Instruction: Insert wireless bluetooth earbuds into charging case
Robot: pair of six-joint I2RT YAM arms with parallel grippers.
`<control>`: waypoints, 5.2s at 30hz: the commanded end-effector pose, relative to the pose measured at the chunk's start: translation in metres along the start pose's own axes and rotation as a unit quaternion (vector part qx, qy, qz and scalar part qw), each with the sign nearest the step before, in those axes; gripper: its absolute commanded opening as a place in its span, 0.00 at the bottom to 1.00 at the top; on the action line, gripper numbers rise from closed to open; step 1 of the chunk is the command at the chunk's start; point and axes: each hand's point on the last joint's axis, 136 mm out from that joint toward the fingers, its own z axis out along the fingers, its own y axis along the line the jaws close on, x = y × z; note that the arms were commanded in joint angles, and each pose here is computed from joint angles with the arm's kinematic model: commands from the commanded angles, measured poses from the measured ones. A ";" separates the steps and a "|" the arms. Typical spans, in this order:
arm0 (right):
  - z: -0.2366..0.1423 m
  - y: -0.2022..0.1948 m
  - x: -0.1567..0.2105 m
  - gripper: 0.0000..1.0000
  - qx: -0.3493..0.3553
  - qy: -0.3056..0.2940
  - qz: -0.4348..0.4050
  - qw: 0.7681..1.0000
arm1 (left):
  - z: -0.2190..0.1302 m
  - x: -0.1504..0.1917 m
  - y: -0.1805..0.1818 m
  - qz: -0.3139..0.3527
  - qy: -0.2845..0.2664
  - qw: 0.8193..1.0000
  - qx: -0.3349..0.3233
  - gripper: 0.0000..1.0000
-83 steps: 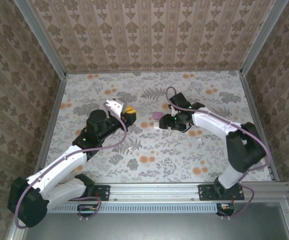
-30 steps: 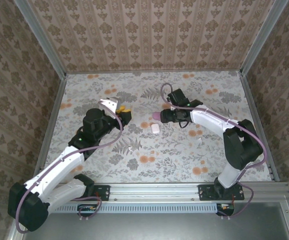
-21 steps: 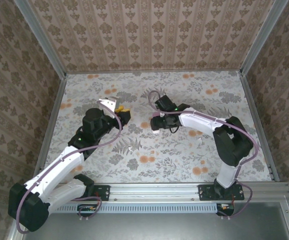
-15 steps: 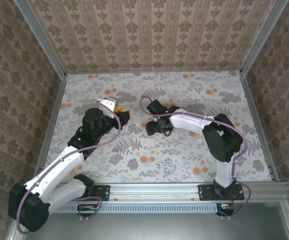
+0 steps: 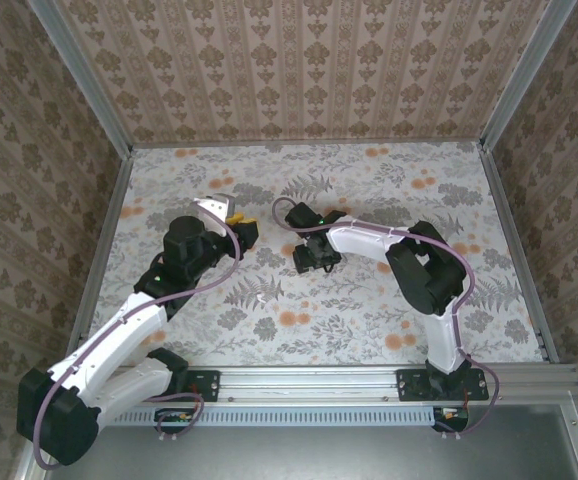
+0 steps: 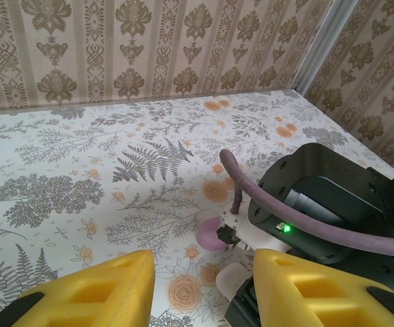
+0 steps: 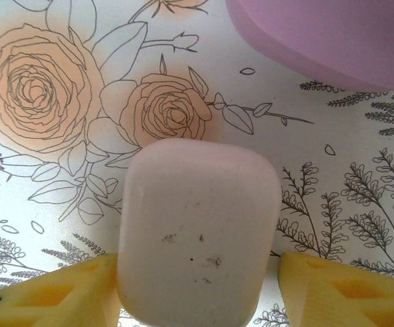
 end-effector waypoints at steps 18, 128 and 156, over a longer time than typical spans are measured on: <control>0.015 -0.004 -0.004 0.60 0.027 -0.007 0.031 0.999 | -0.003 -0.012 0.001 -0.018 -0.017 1.000 -0.001 0.44; -0.348 0.036 -0.011 0.69 -0.436 -0.390 -0.031 0.811 | -0.026 -0.061 -0.126 0.174 -0.172 0.918 0.313 0.00; -0.335 0.031 -0.073 0.64 -0.531 -0.302 0.135 0.780 | -0.042 -0.070 -0.141 0.151 -0.206 0.901 0.352 0.00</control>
